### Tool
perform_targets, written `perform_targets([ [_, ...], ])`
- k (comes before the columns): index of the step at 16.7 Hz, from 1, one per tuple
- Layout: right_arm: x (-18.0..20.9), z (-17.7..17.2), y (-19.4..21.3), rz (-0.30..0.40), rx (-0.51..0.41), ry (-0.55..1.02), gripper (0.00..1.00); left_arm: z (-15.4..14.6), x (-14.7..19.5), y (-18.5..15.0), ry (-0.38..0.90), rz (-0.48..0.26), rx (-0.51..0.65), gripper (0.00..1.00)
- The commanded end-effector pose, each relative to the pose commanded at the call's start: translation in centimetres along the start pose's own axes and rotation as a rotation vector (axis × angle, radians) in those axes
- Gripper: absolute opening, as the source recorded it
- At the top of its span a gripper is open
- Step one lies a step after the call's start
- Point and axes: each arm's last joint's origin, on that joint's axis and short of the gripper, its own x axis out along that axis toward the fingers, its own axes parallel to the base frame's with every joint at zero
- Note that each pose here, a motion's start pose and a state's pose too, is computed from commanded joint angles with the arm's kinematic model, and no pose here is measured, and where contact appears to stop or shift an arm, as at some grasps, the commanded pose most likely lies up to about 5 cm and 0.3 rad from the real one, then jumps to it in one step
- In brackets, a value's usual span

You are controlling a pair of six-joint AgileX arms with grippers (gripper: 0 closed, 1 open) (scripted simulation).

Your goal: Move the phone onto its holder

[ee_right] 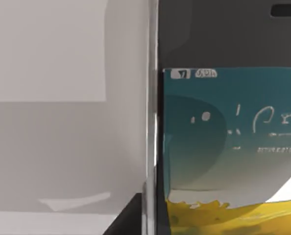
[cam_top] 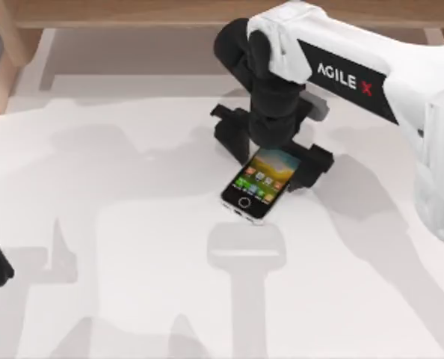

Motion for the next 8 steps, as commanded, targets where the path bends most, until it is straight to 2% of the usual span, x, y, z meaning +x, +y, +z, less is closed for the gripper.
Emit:
perform_targets([
  [6,0.0,0.0,0.0,0.0,0.0,0.0,0.02,0.0,0.0,0.0,0.0,0.0,0.0,1.0],
  [8,0.0,0.0,0.0,0.0,0.0,0.0,0.0,0.0,0.0,0.0,0.0,0.0,0.0,1.0],
])
